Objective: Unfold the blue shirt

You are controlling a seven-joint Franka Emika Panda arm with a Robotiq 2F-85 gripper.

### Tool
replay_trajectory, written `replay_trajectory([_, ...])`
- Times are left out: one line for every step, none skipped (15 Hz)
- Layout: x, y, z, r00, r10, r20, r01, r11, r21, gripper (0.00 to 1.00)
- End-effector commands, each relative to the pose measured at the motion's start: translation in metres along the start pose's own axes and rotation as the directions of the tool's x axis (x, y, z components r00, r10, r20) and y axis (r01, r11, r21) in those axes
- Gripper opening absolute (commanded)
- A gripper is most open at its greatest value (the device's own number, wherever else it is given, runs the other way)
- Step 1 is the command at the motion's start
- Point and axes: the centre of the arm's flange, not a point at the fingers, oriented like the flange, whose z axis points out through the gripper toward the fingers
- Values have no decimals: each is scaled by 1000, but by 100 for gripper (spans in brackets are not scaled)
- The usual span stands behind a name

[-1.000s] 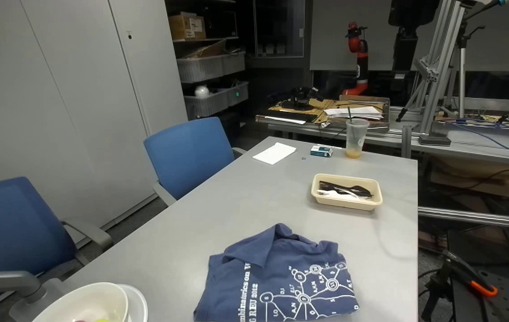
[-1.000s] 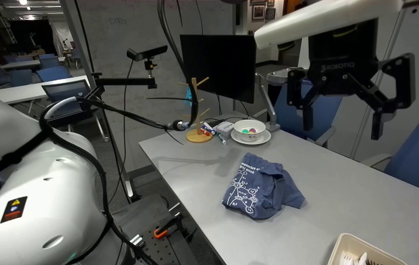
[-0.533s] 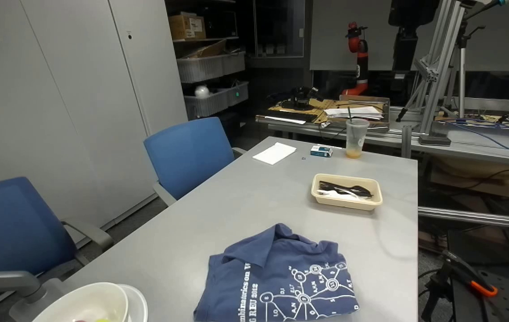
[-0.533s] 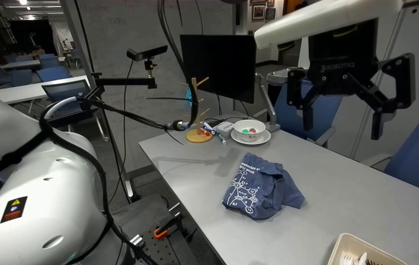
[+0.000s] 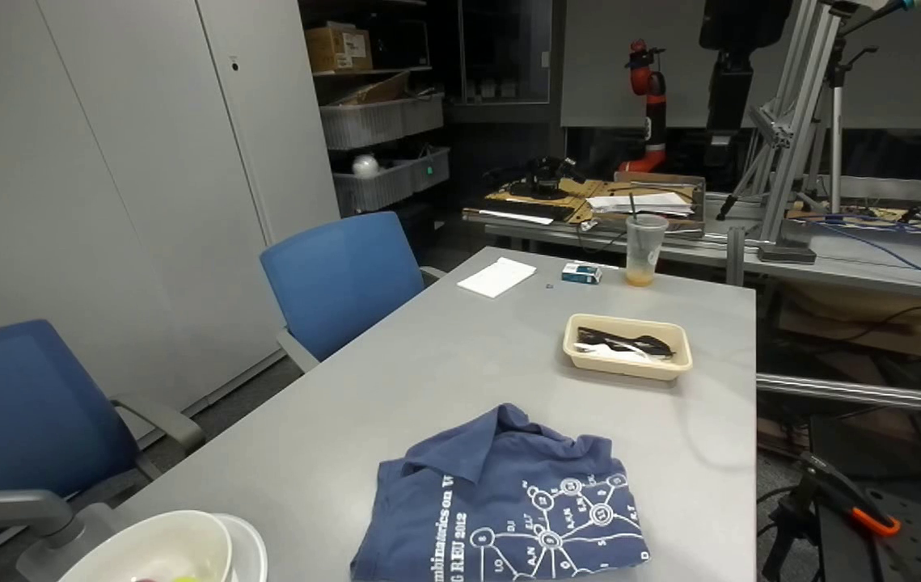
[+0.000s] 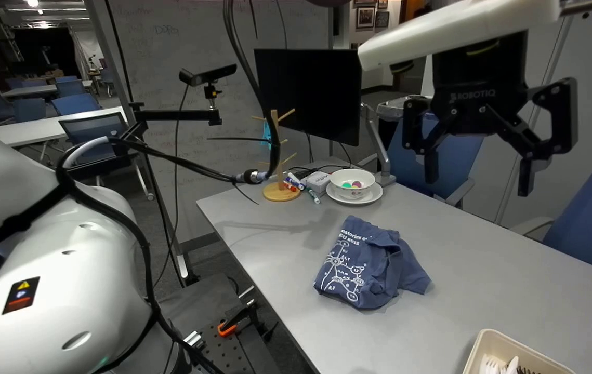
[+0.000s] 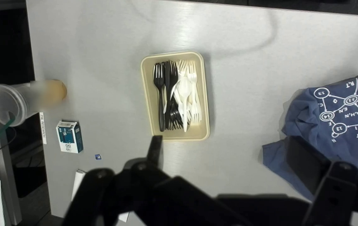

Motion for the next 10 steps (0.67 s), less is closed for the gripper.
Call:
replay_trajectory([13, -18, 5, 1000, -29, -12, 29, 999, 40, 100])
replay_trajectory([17, -25, 9, 999, -32, -12, 32, 998, 59, 100])
replay_trajectory([21, -34, 13, 999, -37, -14, 38, 996, 82, 100])
replay_trajectory([25, -42, 16, 999, -44, -13, 45, 994, 104, 100])
replay_trajectory([29, -53, 21, 998, -55, -12, 56, 990, 127, 100])
replay_trajectory([34, -64, 25, 998, -69, -11, 70, 987, 147, 100])
replay_trajectory([38, -77, 24, 996, -83, -12, 84, 982, 167, 100])
replay_trajectory([43, -88, 26, 995, -99, -14, 100, 978, 183, 100])
replay_trajectory([49, -101, 29, 993, -119, -20, 121, 973, 198, 100])
replay_trajectory([55, -112, 31, 990, -138, -28, 140, 968, 210, 100])
